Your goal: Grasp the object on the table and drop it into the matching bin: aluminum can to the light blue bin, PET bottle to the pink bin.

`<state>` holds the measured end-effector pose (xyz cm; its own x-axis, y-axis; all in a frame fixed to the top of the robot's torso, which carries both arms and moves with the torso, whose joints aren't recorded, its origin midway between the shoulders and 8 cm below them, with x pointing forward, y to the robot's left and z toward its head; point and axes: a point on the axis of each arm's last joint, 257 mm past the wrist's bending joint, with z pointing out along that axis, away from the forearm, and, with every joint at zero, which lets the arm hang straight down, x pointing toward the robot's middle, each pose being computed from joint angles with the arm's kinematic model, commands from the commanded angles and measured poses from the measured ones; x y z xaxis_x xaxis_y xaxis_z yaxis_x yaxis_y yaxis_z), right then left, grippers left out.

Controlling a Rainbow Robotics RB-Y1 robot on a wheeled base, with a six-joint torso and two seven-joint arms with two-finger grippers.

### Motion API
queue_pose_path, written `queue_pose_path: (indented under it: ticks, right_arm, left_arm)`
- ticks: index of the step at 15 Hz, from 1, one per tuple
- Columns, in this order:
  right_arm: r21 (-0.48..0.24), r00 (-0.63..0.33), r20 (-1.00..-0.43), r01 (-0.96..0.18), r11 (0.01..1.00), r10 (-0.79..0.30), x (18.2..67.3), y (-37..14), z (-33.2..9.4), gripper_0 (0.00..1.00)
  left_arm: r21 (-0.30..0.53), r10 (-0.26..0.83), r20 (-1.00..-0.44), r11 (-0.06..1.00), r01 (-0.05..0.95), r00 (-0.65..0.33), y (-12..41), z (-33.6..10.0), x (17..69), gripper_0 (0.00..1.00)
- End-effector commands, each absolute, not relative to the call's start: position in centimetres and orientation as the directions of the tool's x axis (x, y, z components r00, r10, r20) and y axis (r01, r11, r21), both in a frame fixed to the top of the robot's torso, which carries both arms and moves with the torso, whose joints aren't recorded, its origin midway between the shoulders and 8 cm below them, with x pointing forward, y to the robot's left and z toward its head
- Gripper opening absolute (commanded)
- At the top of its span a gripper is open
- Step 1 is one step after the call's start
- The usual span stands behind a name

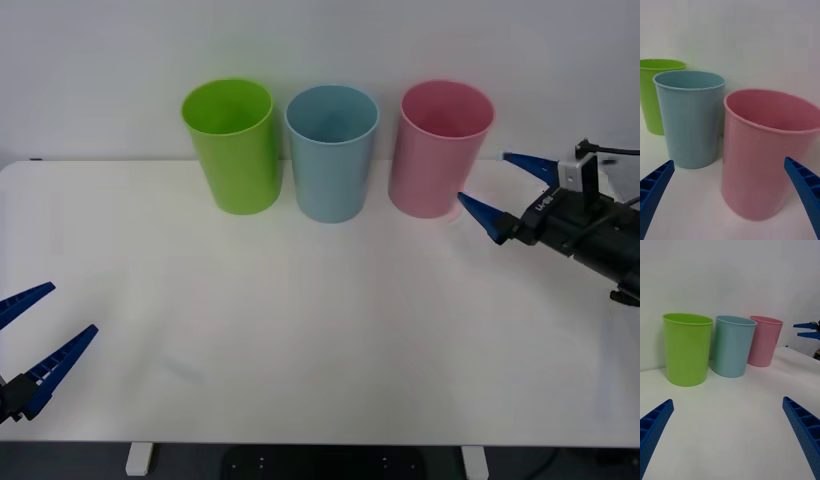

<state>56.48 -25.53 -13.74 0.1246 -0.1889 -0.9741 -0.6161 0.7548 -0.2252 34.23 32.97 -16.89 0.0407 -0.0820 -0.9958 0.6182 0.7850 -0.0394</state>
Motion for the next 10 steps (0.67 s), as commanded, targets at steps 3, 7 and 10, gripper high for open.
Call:
queue_pose_path:
  ticks: [3,7,10]
  right_arm:
    - [-0.198,0.104,-0.980,-0.643,0.740,-0.171,52.7,-29.1,-15.2,1.00]
    - [-0.168,0.085,-0.985,-0.686,0.708,-0.151,48.8,-31.3,-15.9,1.00]
    - [-0.085,0.021,-0.995,-0.718,0.691,-0.100,45.9,-32.2,-15.9,1.00]
  left_arm:
    - [-0.039,-0.082,-0.996,0.785,0.618,0.041,33.0,-16.9,34.2,1.00]
    - [-0.039,-0.082,-0.996,0.785,0.618,0.041,33.0,-16.9,34.2,1.00]
    - [-0.039,-0.082,-0.996,0.785,0.618,0.041,33.0,-16.9,34.2,1.00]
